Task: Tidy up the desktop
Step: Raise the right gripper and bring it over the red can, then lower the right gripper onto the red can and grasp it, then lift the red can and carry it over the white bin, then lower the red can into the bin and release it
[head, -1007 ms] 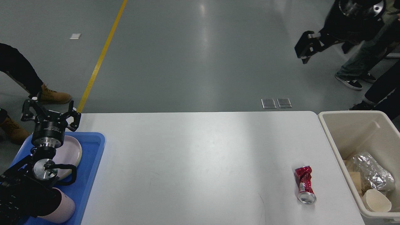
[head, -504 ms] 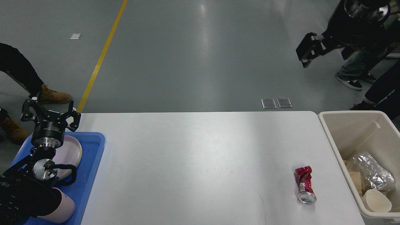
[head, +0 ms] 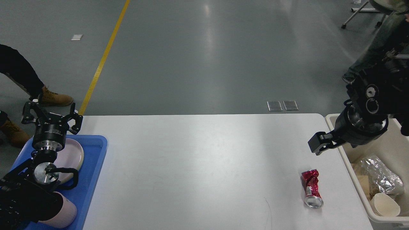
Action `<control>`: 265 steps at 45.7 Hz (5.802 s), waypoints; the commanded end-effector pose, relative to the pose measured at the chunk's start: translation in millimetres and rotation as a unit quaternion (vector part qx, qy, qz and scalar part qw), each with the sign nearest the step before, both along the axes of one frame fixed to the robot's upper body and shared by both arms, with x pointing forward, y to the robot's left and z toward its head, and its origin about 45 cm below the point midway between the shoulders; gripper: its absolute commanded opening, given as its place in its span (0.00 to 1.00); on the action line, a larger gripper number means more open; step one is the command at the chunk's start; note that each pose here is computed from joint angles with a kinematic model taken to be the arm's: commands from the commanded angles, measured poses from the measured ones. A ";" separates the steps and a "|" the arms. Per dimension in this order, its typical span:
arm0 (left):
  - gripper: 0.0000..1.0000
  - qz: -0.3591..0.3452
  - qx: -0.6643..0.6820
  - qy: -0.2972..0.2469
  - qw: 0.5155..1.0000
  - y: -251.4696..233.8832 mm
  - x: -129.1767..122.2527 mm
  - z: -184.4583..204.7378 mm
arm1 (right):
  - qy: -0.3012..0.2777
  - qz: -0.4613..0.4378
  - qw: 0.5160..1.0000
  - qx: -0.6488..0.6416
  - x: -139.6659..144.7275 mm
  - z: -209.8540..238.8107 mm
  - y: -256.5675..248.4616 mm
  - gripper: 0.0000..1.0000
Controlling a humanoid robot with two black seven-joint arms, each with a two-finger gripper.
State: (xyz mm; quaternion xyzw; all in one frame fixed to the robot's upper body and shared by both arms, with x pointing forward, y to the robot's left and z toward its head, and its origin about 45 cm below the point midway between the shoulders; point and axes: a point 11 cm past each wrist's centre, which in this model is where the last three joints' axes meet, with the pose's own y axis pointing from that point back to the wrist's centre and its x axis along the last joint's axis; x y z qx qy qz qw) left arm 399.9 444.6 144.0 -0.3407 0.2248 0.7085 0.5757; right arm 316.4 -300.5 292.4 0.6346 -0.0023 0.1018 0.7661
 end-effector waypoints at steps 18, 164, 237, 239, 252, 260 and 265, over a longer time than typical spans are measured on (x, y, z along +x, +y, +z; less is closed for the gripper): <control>0.96 0.000 0.000 0.000 1.000 0.2 -0.1 -0.1 | 0.014 -0.068 0.997 -0.012 1.6 -140.7 -51.2 1.00; 0.96 0.000 0.000 0.000 1.000 -0.2 0.1 0.1 | 0.010 -0.123 0.992 0.030 54.0 75.9 -76.2 0.00; 0.96 0.000 0.000 0.000 1.000 -0.2 0.1 0.1 | -0.136 -0.147 0.942 -0.269 31.4 -98.5 -276.4 0.00; 0.96 0.000 0.000 0.000 1.000 -0.2 0.1 0.1 | -0.136 -0.136 0.943 -0.272 27.3 -113.3 -274.9 0.00; 0.96 0.000 0.000 0.000 1.000 0.2 -0.1 -0.1 | -0.110 -0.110 0.958 -0.239 6.0 -188.4 -239.4 0.00; 0.96 0.000 0.000 0.000 1.000 0.1 -0.1 -0.1 | -0.099 -0.102 0.964 -0.225 -5.4 -212.1 -226.0 0.00; 0.96 0.000 0.000 0.000 1.000 0.2 -0.1 -0.1 | -0.096 -0.099 0.966 -0.219 -13.2 -225.1 -220.9 0.00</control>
